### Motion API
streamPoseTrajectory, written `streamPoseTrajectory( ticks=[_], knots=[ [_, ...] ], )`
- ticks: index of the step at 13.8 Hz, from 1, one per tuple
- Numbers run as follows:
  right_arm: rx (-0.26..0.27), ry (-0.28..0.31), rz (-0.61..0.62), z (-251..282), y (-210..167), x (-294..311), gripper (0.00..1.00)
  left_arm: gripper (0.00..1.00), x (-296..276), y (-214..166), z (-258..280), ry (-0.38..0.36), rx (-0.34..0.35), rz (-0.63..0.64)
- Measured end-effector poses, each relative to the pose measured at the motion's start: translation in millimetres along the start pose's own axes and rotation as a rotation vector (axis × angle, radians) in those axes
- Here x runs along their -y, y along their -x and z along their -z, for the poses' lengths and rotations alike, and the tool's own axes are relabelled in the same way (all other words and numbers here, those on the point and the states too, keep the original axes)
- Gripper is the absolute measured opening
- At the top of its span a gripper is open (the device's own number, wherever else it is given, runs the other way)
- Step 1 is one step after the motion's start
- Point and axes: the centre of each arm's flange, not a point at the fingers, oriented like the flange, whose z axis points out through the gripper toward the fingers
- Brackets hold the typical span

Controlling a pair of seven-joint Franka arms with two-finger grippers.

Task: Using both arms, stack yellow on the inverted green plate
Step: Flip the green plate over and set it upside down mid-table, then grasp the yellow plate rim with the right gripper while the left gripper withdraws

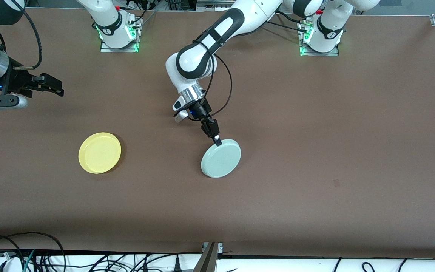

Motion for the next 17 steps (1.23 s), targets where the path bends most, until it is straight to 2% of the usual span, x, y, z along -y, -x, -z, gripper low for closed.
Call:
streamPoseTrajectory(
  ticks=[3,8,12,15,17],
  knots=[
    [0.000,-0.001,-0.006,0,0,-3,1.00,0.46,-33,13,9,0.115,0.061,0.054],
    [0.002,-0.004,-0.034,-1,0,-19,1.00,0.99,-24,0,34,0.283,0.162,0.202],
    [0.038,-0.014,-0.081,-19,-7,-45,1.00,1.00,28,-22,23,0.408,0.272,0.356],
    [0.077,-0.055,-0.151,-52,-22,-84,1.00,1.00,126,-38,-28,0.517,0.393,0.526],
    [0.061,-0.070,-0.196,-76,-37,-111,1.00,1.00,202,-35,-75,0.607,0.451,0.575]
  ],
)
